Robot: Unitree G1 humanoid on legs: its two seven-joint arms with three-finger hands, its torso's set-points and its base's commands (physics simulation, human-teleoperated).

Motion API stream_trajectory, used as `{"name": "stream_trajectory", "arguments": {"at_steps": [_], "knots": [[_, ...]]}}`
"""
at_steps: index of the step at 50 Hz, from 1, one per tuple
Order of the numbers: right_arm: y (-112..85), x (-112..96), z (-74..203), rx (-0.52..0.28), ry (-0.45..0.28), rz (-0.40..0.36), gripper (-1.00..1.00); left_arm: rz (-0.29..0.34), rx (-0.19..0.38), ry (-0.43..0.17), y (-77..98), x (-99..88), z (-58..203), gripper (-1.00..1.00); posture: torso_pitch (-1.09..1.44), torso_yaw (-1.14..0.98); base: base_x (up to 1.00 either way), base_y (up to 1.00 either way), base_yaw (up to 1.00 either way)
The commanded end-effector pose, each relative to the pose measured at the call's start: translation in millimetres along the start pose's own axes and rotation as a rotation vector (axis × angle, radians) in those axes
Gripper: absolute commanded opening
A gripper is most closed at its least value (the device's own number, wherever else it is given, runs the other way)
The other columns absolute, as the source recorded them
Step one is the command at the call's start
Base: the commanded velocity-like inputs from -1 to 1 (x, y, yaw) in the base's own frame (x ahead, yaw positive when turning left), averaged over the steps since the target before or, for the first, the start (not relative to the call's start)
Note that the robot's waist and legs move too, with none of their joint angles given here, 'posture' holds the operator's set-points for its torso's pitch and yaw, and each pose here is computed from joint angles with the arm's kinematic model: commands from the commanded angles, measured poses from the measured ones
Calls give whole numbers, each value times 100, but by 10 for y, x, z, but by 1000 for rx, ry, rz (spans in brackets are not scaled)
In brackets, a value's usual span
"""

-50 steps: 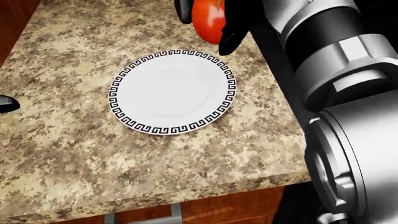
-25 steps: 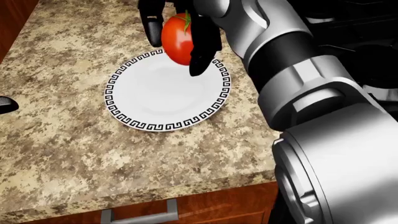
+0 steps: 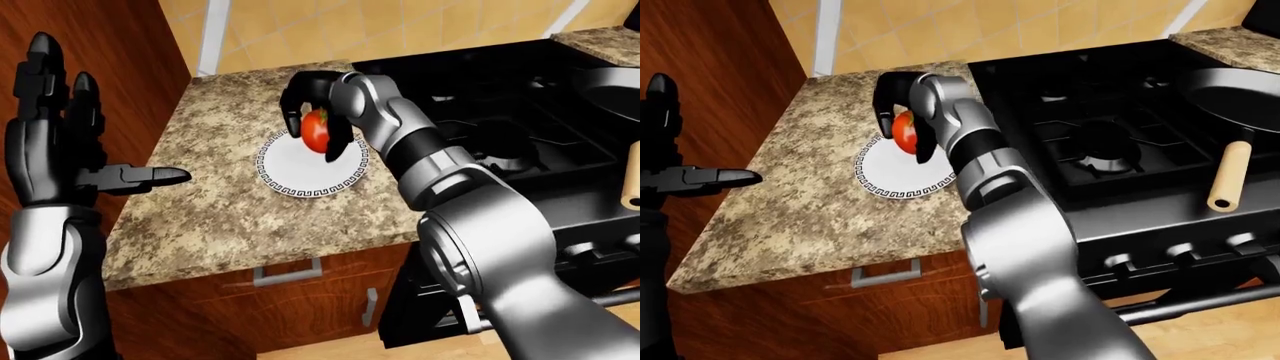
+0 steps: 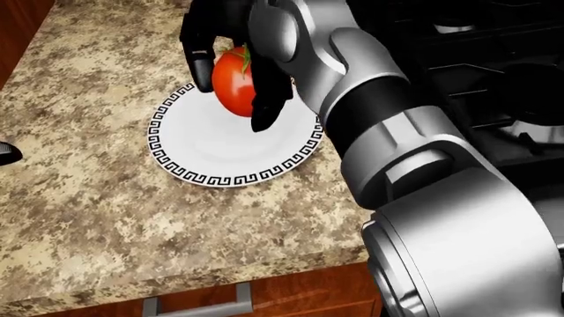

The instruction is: Pick the tomato from the pan and place it on the plate.

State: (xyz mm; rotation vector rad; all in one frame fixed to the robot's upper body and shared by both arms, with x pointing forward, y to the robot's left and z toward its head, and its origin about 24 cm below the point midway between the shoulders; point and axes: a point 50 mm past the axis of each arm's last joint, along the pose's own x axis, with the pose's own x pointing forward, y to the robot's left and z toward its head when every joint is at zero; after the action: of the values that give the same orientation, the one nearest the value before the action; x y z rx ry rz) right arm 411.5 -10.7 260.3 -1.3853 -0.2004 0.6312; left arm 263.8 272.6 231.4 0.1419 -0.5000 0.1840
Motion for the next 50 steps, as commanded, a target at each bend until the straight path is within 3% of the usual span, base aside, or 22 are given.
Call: {"name": "stream_trajectory", "arguments": {"at_steps": [1,6,9,14,26,30,46,48,50], "knots": [[-253,-66,119,-32,-38,-92,-76,4,17,-88,17,27,179,100,0,0,0,0,0],[-213,-48,132,-40,-43,-90,-13,4,17,-88,21,25,179,100,0,0,0,0,0],[-199,-41,143,-40,-45,-90,39,4,18,-87,20,26,174,100,0,0,0,0,0],[-182,-33,152,-37,-47,-86,84,3,18,-87,17,31,175,100,0,0,0,0,0],[-158,-31,131,-45,-38,-55,78,4,17,-85,16,27,169,100,0,0,0,0,0],[-236,-62,139,-54,-36,-52,69,4,18,-85,17,27,167,100,0,0,0,0,0],[-586,-211,206,-87,-30,-76,69,5,17,-90,27,36,191,100,0,0,0,0,0],[-618,-229,202,-90,-26,-77,71,5,17,-90,28,37,195,100,0,0,0,0,0],[-664,-259,190,-99,-20,-73,87,4,16,-91,25,38,201,100,0,0,0,0,0]]}}
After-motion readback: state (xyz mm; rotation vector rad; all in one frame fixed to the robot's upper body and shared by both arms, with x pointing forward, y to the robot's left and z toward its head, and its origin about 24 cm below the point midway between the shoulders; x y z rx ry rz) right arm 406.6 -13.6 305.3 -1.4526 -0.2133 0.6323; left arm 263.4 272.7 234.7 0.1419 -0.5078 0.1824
